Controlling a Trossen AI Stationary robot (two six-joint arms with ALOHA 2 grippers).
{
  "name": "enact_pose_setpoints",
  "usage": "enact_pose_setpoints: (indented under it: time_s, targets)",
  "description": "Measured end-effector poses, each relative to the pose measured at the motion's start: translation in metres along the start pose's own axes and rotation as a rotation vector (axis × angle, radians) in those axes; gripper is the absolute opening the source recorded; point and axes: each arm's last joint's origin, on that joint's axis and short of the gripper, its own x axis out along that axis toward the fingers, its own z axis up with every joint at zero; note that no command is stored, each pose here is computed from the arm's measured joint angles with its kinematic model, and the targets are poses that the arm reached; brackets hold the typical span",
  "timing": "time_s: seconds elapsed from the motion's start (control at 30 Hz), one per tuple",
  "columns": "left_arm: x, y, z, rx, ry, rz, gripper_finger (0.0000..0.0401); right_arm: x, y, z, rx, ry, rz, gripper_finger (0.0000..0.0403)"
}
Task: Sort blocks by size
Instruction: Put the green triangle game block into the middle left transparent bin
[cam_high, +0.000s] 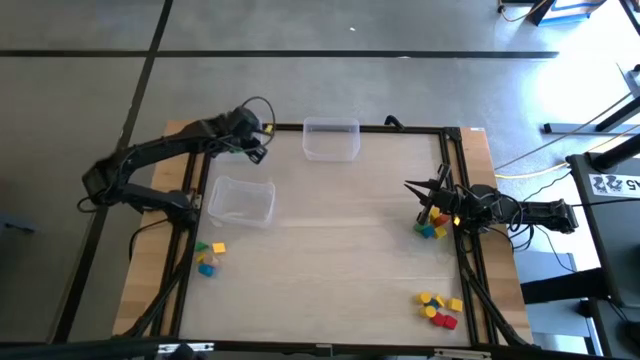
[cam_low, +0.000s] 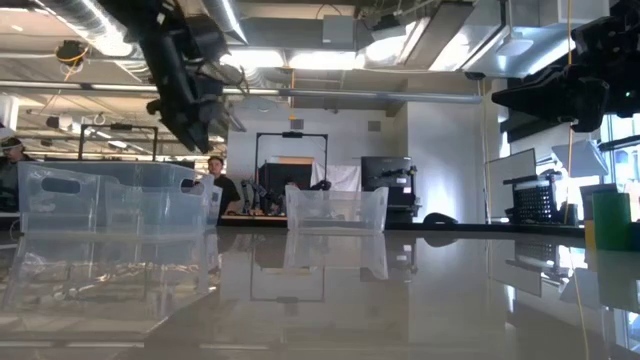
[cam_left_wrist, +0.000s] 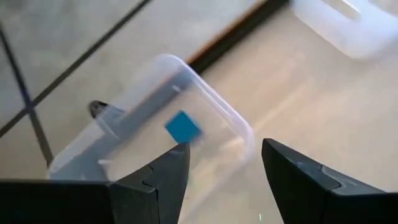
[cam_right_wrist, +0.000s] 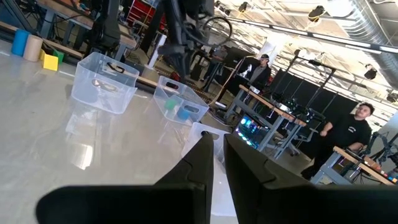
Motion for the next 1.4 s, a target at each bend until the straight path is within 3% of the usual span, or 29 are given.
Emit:
enact_pose_setpoints:
  time_s: [0.17, 0.5, 0.77, 1.0, 1.4]
  targets:
    - [-0.021, -0.015, -0.002, 0.136, 0.072, -0.065, 0.0198, 0.0, 0.0, 0.0, -0.001, 0.002, 0.001, 0.0044]
    - [-0.051, -0.041, -0.04, 0.385, 0.35, -0.154, 0.0198, 0.0, 0.0, 0.0, -0.003, 0.002, 0.001, 0.0044]
    - [-0.071, -0.052, -0.063, 0.431, 0.539, -0.239, 0.0198, 0.0, 0.0, 0.0, -0.004, 0.002, 0.001, 0.0044]
    - [-0.083, -0.062, -0.074, 0.541, 0.566, -0.26, 0.0198, 0.0, 0.0, 0.0, -0.005, 0.003, 0.002, 0.0044]
    - [-0.104, -0.078, -0.094, 0.594, 0.654, -0.365, 0.0198, 0.0, 0.0, 0.0, -0.003, 0.002, 0.001, 0.0044]
